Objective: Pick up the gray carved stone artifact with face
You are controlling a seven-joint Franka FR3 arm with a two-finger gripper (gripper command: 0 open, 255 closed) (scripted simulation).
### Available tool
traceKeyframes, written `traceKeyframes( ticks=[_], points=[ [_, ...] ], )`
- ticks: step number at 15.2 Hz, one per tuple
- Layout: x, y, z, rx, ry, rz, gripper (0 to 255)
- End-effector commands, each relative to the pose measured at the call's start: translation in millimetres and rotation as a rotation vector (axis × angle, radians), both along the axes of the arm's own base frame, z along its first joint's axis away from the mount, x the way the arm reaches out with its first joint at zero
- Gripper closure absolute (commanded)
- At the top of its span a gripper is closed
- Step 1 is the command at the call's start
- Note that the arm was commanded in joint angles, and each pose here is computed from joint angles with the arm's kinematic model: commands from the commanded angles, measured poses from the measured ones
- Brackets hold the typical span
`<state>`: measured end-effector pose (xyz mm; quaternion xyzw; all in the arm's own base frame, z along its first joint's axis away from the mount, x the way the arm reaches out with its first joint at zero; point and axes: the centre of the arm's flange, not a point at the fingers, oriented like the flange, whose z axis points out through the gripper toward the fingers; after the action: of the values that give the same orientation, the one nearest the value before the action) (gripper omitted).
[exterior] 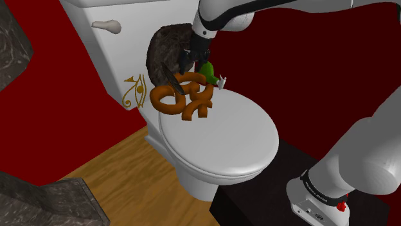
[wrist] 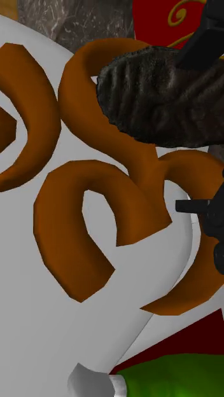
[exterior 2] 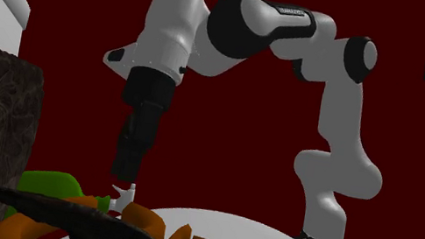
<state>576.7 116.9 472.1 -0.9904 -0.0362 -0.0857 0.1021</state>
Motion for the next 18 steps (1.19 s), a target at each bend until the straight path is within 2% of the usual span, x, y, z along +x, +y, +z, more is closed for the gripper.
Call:
traceKeyframes(
  ticks=[1, 9, 18],
  points=[
    [21.4, 8.5, -2.1, 0.02, -0.023, -0.005, 0],
    [105.6, 37.0, 1.0, 0.097, -0.11, -0.022, 0],
    [109.0, 38.1, -38.6, 0.1, -0.114, -0.023, 0]
  ],
)
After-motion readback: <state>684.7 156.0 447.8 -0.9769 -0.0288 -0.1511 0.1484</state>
